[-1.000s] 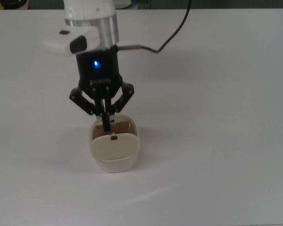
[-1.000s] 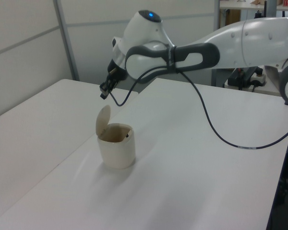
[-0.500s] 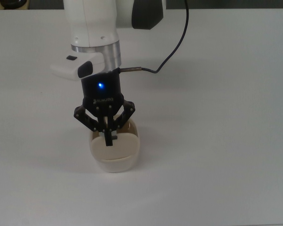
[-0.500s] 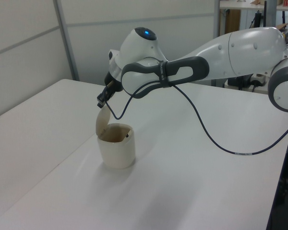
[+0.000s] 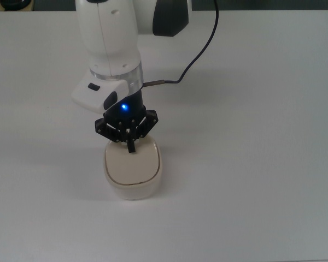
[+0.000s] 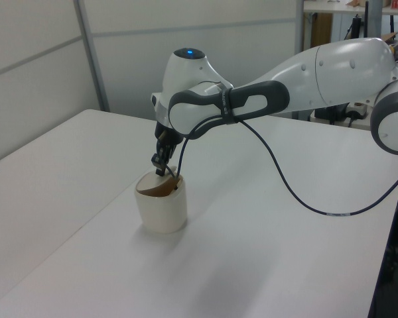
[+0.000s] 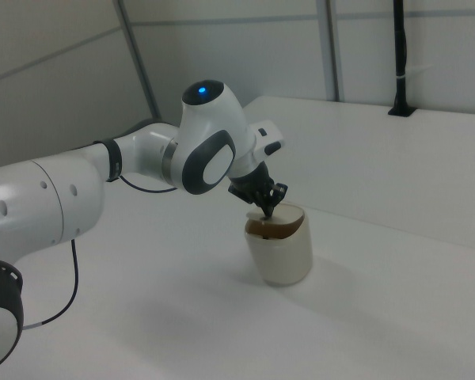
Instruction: Close the trash can
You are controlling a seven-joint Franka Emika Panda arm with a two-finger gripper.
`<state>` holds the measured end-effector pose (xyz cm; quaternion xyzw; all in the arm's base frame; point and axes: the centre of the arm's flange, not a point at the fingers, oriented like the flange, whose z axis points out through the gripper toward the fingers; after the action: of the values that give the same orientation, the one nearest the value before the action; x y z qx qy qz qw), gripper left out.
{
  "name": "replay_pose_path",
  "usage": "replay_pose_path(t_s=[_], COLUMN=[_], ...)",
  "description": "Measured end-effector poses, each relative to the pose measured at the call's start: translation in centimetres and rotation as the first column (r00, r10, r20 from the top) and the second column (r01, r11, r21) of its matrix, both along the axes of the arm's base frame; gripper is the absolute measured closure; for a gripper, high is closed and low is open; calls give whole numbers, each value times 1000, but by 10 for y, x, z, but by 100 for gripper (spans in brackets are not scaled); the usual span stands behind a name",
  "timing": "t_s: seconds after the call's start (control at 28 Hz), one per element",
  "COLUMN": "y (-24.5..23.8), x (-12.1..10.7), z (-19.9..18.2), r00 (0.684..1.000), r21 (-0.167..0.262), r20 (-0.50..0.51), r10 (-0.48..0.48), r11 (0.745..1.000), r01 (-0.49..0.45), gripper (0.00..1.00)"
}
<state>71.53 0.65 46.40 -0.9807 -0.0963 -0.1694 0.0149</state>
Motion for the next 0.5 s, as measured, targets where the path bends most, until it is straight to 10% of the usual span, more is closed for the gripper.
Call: replay_pose_path(t_s=[0.5], y=[-1], x=[-1], z=[-25], r00=[998], r21=[-18], r20=[-58], r10=[6], r11=[1000], r01=[-7], gripper=[99])
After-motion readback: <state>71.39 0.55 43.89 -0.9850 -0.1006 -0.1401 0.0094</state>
